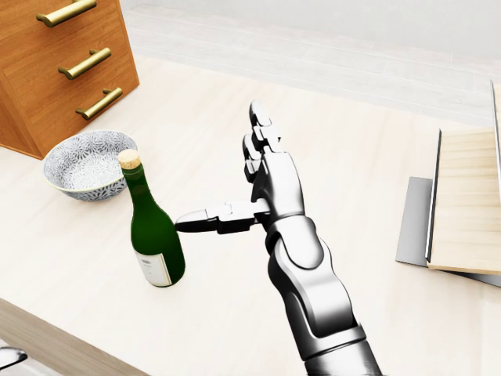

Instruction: Put the wine bottle on the wine rack.

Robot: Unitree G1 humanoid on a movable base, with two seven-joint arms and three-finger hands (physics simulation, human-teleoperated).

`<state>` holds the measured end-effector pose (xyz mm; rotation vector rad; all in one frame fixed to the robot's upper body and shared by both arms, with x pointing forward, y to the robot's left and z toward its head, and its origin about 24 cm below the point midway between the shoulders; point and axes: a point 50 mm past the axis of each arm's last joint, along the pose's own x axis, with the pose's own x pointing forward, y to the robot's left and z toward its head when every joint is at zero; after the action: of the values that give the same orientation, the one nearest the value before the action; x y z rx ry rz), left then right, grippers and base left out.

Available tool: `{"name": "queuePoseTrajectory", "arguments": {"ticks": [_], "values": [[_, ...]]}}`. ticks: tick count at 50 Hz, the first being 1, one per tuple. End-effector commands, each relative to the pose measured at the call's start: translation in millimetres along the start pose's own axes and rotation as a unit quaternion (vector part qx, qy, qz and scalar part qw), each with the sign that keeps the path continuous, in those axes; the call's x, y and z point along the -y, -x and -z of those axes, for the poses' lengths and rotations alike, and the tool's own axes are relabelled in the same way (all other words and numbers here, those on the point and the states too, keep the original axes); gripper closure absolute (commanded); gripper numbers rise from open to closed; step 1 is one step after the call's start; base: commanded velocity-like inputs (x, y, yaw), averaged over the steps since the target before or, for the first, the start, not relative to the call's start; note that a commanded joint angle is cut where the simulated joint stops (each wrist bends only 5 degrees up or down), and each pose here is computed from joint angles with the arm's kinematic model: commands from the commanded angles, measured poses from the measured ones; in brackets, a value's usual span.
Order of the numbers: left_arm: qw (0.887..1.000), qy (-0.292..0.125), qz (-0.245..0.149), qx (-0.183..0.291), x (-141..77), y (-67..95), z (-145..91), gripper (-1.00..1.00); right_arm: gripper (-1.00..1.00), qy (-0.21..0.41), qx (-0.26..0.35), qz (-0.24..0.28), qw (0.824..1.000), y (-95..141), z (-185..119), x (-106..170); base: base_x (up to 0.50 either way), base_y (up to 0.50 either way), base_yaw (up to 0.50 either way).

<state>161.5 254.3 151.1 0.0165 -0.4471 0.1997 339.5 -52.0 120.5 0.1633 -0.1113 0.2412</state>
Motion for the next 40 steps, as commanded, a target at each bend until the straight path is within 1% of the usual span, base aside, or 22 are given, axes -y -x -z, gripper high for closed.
{"name": "queuePoseTrajectory", "arguments": {"ticks": [1,12,15,20,28,35,40], "values": [[1.000,-0.005,-0.006,0.028,-5,-1.2,-12,-1.00,-1.00,-0.014,-0.066,0.002,0.998,-14,22,-3,0.00,0.00,0.00],[1.000,0.000,-0.006,0.006,-6,-0.7,-2,-1.00,-1.00,-0.016,-0.068,-0.013,0.997,-20,18,-20,0.00,0.00,0.00],[1.000,0.000,-0.005,0.008,-6,-0.5,-2,-1.00,-1.00,-0.013,-0.073,-0.015,0.997,-22,19,-23,0.00,0.00,0.00],[1.000,0.000,-0.004,0.013,-5,-0.9,-5,-1.00,-1.00,-0.003,-0.101,-0.023,0.995,-21,31,-28,0.00,0.00,0.00],[1.000,0.000,-0.002,0.013,-2,0.4,-5,-1.00,-1.00,0.004,-0.106,-0.032,0.994,-23,31,-33,0.00,0.00,0.00],[1.000,0.001,-0.003,0.005,-3,-0.7,-1,-1.00,-1.00,0.005,-0.113,-0.040,0.993,-26,31,-37,0.00,0.00,0.00],[1.000,-0.001,-0.003,0.014,-3,-1.3,-5,-1.00,-1.00,0.006,-0.106,-0.048,0.993,-28,27,-43,0.00,0.00,0.00]]}}
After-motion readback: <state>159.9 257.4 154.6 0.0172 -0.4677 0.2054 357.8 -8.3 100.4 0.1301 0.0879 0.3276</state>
